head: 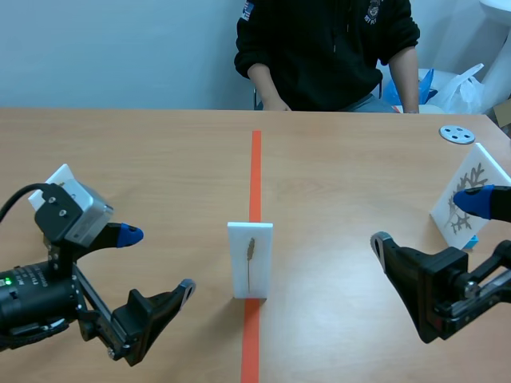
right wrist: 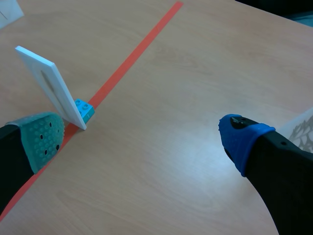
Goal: Sort the leaf by its shape. The table is split by an orange tape line. A compound leaf with several leaflets goes to the left side, a simple leaf with one blade goes to the right side. Return to the home posture when a red brick is placed on the table.
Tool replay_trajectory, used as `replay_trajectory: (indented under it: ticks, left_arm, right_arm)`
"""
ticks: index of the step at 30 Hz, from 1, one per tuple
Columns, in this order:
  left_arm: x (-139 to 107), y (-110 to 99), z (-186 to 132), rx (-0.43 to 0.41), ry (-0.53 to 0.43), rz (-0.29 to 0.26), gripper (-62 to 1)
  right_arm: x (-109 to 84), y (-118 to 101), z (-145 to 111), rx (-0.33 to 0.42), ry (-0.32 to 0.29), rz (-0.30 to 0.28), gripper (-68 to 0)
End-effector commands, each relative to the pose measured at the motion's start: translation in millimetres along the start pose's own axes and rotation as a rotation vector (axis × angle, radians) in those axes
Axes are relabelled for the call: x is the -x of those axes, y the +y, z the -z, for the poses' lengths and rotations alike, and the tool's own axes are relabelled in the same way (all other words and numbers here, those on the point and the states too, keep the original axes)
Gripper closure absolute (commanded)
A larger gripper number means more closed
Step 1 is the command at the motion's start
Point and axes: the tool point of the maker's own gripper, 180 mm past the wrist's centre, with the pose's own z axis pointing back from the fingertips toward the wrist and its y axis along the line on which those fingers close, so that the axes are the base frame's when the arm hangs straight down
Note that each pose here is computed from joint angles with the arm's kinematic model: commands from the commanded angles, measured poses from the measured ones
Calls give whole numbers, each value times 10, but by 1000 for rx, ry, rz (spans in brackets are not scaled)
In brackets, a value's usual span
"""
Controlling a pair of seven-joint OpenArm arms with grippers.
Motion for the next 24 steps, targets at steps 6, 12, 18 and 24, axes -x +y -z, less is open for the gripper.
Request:
replay_trajectory:
  ticks: [6, 12, 18, 24]
  left_arm:
    - [-150, -198, 270, 81, -85, 1, -623]
    - [-172, -338, 494, 136, -99, 19, -623]
    - [-127, -346, 688, 159, -98, 49, -623]
    - [-103, -354, 791, 178, -107, 51, -623]
  right_arm:
    - [-100, -50, 0, 13, -36, -10, -679]
    - [-98, -51, 0, 13, -34, -12, -679]
    - [-97, -52, 0, 14, -34, -13, -679]
    - [-97, -56, 0, 16, -34, -12, -679]
